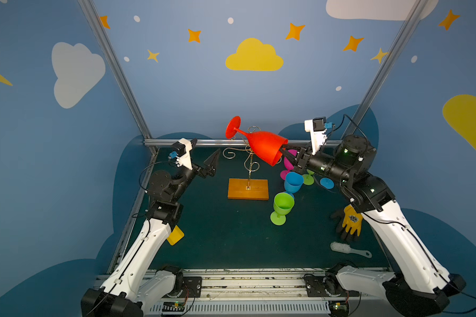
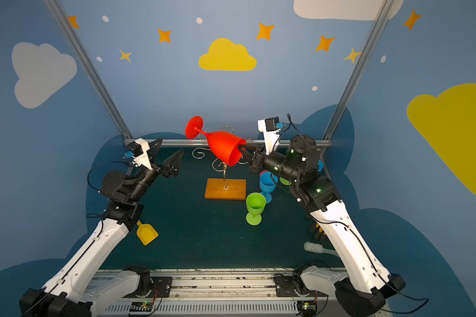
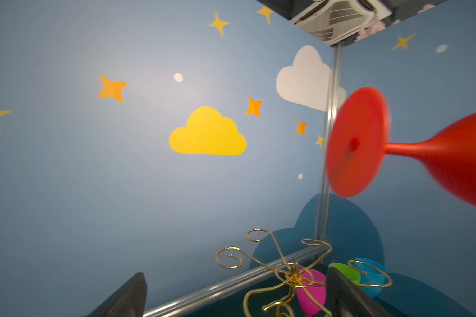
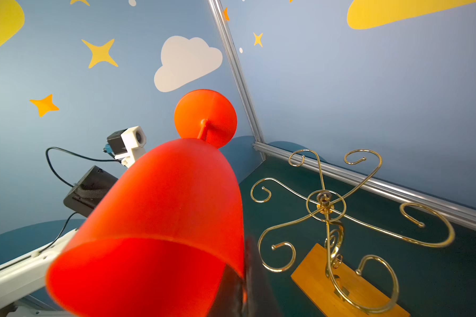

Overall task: Take the wine glass off the wine glass rack
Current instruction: Pass the wine glass, then place the wine glass at the center of the table.

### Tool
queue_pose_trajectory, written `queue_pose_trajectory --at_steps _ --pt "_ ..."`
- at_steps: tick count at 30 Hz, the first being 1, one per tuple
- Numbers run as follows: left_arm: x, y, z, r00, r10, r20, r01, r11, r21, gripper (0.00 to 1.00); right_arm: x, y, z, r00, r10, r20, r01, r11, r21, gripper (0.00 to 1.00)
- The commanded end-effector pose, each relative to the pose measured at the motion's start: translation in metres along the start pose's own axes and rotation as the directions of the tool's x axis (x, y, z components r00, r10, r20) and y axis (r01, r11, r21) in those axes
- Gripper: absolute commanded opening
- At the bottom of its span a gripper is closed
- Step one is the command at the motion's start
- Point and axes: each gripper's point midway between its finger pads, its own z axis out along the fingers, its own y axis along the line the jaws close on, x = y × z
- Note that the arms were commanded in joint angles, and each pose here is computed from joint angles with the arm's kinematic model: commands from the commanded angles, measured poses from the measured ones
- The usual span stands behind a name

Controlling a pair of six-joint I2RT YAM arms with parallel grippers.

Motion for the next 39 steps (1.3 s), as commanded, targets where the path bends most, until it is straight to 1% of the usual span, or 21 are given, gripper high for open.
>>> queue_pose_trajectory --at_steps 1,3,6,9,10,13,17,20,23,26,29,33,37,39 --pt "0.0 0.042 -0.014 0.996 -0.071 0.048 0.078 0.983 -0.165 0.99 -0.005 0.011 -0.018 0.996 -0.085 -0.016 0.085 0.996 0.012 0.0" --pt "0.007 0.065 -0.023 0.994 -0.098 0.051 0.107 0.966 -0.234 0.99 0.005 0.017 -0.021 0.991 -0.11 -0.069 0.11 0.994 -0.003 0.0" --pt "0.012 0.078 -0.029 0.993 -0.104 0.049 0.113 0.955 -0.273 0.99 0.029 0.025 -0.022 0.974 -0.142 -0.179 0.142 0.99 -0.015 0.0" --pt "0.018 0.086 -0.032 0.993 -0.111 0.037 0.117 0.948 -0.298 0.99 0.065 0.03 -0.02 0.932 -0.184 -0.314 0.191 0.982 -0.007 0.0" --pt "0.019 0.087 -0.032 0.993 -0.113 0.036 0.118 0.946 -0.301 0.99 0.078 0.031 -0.02 0.913 -0.195 -0.359 0.208 0.978 -0.005 0.0" --pt "0.021 0.093 -0.033 0.993 -0.114 0.036 0.119 0.942 -0.314 0.99 0.12 0.032 -0.023 0.835 -0.223 -0.503 0.26 0.966 0.003 0.0" --pt "0.021 0.099 -0.034 0.994 -0.1 0.033 0.106 0.938 -0.33 0.99 0.171 0.026 -0.035 0.727 -0.181 -0.662 0.258 0.966 0.02 0.0" --pt "0.022 0.1 -0.034 0.995 -0.096 0.029 0.1 0.937 -0.334 0.99 0.2 0.016 -0.045 0.643 -0.14 -0.753 0.27 0.961 0.052 0.0" --pt "0.025 0.103 -0.038 0.997 -0.07 0.013 0.07 0.934 -0.351 0.99 0.221 0.007 -0.05 0.577 -0.11 -0.809 0.3 0.95 0.085 0.0" --pt "0.025 0.111 -0.045 0.998 -0.056 0.013 0.057 0.919 -0.39 0.99 0.243 -0.003 -0.053 0.513 -0.071 -0.855 0.314 0.943 0.11 0.0" --pt "0.024 0.114 -0.046 0.997 -0.069 0.024 0.073 0.917 -0.393 0.99 0.26 -0.013 -0.052 0.468 -0.036 -0.883 0.329 0.934 0.136 0.0" --pt "0.025 0.113 -0.047 0.997 -0.077 0.023 0.08 0.917 -0.39 0.99 0.278 -0.026 -0.042 0.424 0.005 -0.906 0.349 0.922 0.169 0.0" --pt "0.024 0.114 -0.05 0.997 -0.07 0.018 0.071 0.914 -0.398 0.99 0.291 -0.039 -0.028 0.414 0.058 -0.908 0.342 0.915 0.214 0.0" --pt "0.024 0.115 -0.051 0.998 -0.067 0.017 0.069 0.913 -0.403 0.99 0.298 -0.044 -0.022 0.4 0.084 -0.913 0.339 0.912 0.232 0.0"
